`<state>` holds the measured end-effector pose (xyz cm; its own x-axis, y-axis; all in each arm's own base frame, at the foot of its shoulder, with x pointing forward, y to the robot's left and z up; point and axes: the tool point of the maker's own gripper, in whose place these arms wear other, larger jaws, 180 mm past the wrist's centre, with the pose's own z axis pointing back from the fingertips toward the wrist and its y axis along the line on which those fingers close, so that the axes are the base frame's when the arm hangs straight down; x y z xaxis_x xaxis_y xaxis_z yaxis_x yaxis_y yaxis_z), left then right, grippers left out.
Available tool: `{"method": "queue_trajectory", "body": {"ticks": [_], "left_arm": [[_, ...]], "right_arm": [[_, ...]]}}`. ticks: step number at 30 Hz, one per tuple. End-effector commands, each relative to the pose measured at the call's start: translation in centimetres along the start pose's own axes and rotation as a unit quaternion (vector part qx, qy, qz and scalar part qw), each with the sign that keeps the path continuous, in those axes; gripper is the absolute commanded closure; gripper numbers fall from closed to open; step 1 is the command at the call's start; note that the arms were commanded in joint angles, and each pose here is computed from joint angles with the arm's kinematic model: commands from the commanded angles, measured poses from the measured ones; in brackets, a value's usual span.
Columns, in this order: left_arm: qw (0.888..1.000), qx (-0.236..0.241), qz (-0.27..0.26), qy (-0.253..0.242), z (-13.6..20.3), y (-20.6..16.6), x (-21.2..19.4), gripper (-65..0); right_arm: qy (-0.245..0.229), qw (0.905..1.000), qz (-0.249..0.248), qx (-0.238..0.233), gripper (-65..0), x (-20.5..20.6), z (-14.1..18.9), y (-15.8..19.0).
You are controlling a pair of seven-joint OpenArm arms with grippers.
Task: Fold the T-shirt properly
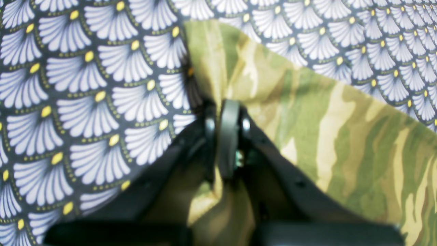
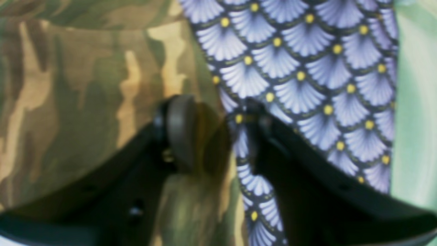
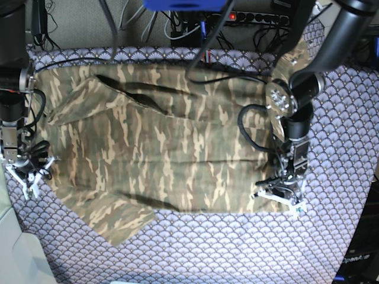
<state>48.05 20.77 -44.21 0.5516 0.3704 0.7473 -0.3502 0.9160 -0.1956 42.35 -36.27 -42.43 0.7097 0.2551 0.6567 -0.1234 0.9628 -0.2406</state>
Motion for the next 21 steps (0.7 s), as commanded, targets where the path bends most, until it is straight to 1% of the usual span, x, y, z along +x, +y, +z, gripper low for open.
{"method": "queue_trajectory", "body": {"ticks": [1, 2, 4, 9, 11, 15, 19, 21], "left_arm": [[0.996, 0.011, -0.003, 0.084, 0.3, 0.4, -4.4, 0.0], [0.996, 0.011, -0.003, 0.084, 0.3, 0.4, -4.4, 0.0], [0.996, 0.011, -0.002, 0.084, 0.3, 0.4, -4.4, 0.0], [0.996, 0.011, -0.002, 0.084, 0.3, 0.4, -4.4, 0.0], [0.996, 0.011, -0.002, 0.084, 0.3, 0.4, -4.4, 0.0], [0.996, 0.010, -0.001, 0.084, 0.3, 0.4, -4.3, 0.0], [0.996, 0.010, -0.001, 0.084, 0.3, 0.4, -4.3, 0.0], [0.996, 0.010, -0.002, 0.084, 0.3, 0.3, -4.3, 0.0]], "right_arm": [[0.030, 0.9994, 0.012, 0.006, -14.7, -0.9, 0.2, -0.2], [0.030, 0.9994, 0.012, 0.006, -11.7, -0.9, 0.2, -0.2], [0.030, 0.9995, 0.012, 0.007, -7.8, -0.9, 0.2, -0.1], [0.028, 0.9996, 0.009, 0.006, -0.2, -0.8, 0.2, -0.2], [0.020, 0.9998, 0.002, 0.004, 0.0, -0.4, 0.2, -0.4], [-0.005, 0.9989, -0.045, -0.013, 0.0, 0.5, 0.7, -2.1], [-0.024, 0.9981, -0.052, -0.023, 0.0, 1.1, 1.1, -3.2], [-0.027, 0.9980, -0.052, -0.023, 0.0, 1.0, 1.1, -3.2]]}}
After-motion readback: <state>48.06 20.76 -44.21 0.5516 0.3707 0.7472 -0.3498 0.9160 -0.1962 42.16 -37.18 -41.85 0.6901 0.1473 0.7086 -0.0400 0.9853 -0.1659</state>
